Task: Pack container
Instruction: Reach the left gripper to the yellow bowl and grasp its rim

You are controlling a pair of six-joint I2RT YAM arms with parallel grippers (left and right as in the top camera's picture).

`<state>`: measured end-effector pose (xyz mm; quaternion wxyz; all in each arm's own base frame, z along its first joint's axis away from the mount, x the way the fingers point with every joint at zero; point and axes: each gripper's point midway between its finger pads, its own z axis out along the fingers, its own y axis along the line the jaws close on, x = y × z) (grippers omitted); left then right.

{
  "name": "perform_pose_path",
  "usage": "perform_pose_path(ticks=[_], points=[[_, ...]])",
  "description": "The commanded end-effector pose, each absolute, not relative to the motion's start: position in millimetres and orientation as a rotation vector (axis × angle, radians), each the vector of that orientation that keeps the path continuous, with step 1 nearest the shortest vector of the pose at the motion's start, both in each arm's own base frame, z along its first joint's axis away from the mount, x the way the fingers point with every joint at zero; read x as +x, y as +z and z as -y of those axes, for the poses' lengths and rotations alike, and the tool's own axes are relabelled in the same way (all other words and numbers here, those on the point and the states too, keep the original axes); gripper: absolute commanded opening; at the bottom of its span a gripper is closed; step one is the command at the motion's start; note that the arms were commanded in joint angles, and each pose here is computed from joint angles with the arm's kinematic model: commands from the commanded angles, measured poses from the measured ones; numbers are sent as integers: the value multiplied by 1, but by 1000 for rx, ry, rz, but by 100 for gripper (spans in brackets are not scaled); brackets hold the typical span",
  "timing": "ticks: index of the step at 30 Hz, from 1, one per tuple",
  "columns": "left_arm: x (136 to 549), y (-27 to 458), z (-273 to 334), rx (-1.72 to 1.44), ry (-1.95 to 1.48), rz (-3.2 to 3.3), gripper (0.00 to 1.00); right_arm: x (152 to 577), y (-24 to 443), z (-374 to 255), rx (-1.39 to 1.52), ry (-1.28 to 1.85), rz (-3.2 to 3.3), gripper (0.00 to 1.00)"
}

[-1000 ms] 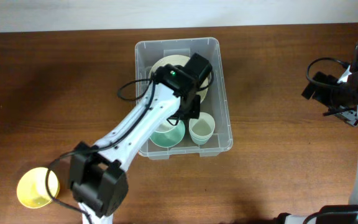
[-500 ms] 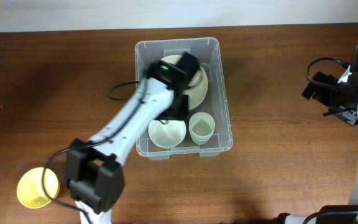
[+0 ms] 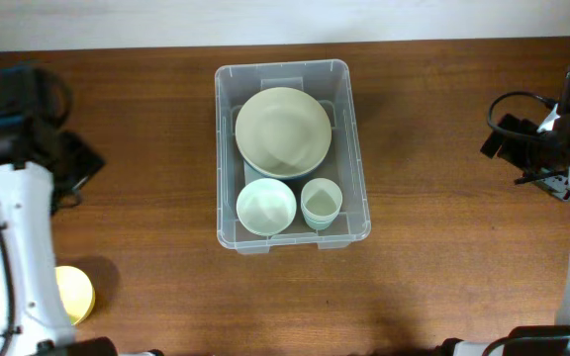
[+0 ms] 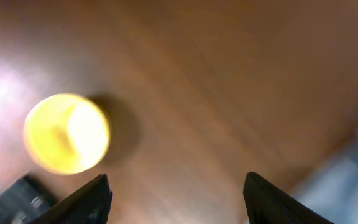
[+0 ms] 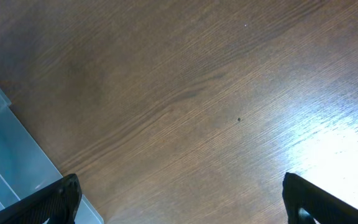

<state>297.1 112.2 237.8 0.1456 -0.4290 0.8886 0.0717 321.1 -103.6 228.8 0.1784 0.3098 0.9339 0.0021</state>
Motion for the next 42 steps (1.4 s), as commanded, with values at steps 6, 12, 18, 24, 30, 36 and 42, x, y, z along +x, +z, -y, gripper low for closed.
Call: perform_pose_path(ticks=[6,12,18,24,30,36,42], points=[[225,123,-171,-1718,248,-2572,73,321,226,104,868,6,-2650,99],[199,62,-172,-1811,254,-2558,73,321,226,104,868,6,-2650,99],[195,28,-169,-1797,251,-2534,69,321,226,104,868,6,-2650,99],[205,27,-173,-1744,228,-2523,20,321,226,104,868,6,-2650,99],[208,27,-169,-1743,184,-2523,4,321,226,104,868,6,-2650,99],[222,30,-159,-1715,48,-2526,1,321,226,104,868,6,-2650,99],[281,93,-119,-1378,-150,-2523,1,321,226,104,868,6,-2650,99]])
